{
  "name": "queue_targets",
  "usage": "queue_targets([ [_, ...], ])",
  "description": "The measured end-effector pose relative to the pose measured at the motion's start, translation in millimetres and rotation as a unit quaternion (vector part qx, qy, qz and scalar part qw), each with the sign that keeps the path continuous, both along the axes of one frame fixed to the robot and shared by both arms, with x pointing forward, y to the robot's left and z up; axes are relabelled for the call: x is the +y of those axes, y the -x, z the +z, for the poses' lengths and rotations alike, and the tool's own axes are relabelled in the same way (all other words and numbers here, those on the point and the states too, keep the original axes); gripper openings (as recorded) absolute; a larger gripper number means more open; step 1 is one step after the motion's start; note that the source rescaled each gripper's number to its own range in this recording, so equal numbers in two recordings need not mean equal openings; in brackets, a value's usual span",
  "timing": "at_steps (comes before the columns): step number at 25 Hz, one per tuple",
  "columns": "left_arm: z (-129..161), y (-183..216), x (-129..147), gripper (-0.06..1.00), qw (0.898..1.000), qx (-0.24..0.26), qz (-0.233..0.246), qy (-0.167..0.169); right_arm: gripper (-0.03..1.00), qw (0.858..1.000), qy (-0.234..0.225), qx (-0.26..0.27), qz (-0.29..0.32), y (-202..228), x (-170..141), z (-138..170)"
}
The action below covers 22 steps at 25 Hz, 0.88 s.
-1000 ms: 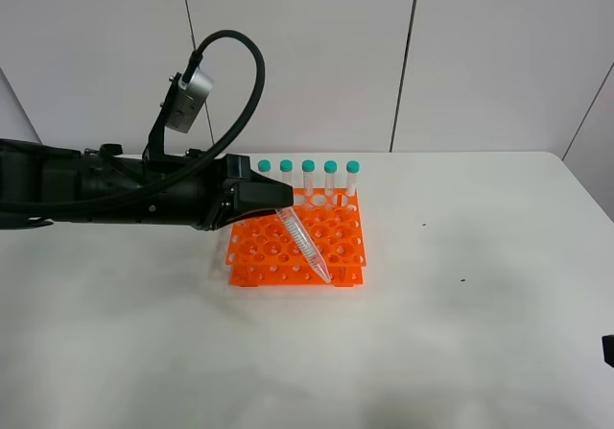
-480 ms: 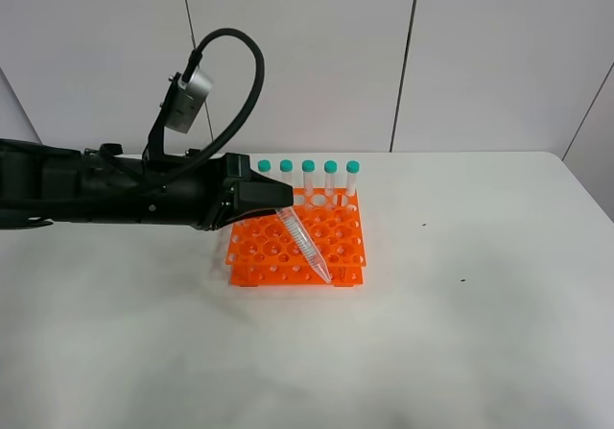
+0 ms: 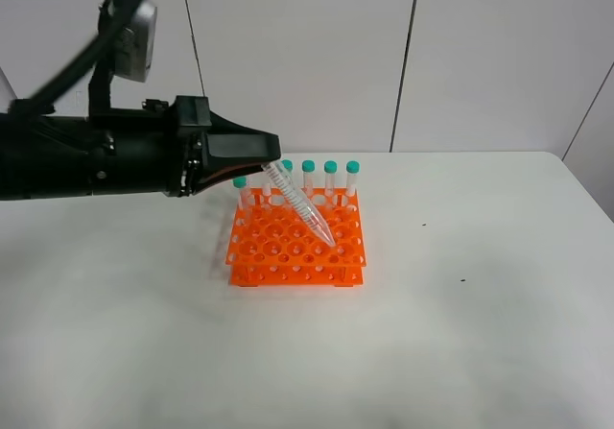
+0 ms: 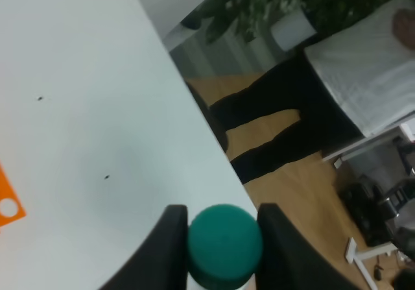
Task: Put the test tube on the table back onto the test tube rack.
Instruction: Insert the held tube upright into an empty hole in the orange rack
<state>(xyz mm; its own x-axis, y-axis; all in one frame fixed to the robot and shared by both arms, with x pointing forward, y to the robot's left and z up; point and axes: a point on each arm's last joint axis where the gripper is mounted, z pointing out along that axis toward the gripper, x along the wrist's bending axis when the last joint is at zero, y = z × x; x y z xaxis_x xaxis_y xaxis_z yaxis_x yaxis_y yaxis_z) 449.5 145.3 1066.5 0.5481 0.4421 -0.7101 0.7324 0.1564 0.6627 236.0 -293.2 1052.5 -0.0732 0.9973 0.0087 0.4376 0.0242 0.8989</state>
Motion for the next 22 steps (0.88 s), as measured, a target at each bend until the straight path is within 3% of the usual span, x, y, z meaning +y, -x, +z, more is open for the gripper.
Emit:
queue_targets([
  [5,18,18,9,0.0,0.999,-0.041,-0.003,-0.019,0.92,1.0,0.0,0.0,0.0,0,0,0],
  [8,23,21,16,0.0,0.995,-0.074,0.02,-0.056,0.92,1.0,0.0,0.0,0.0,0,0,0],
  [11,21,16,24,0.0,0.986,-0.11,0.057,-0.114,0.92,1.0,0.0,0.0,0.0,0,0,0],
  [12,21,16,24,0.0,0.986,-0.11,0.057,-0.114,0.92,1.0,0.0,0.0,0.0,0,0,0],
  [17,13,7,38,0.0,0.956,-0.164,0.098,-0.224,0.92,1.0,0.0,0.0,0.0,0,0,0],
  [19,11,3,45,0.0,0.937,-0.185,0.115,-0.275,0.92,1.0,0.0,0.0,0.0,0,0,0],
  [22,11,-5,54,0.0,0.911,-0.207,0.159,-0.318,0.92,1.0,0.0,0.0,0.0,0,0,0],
])
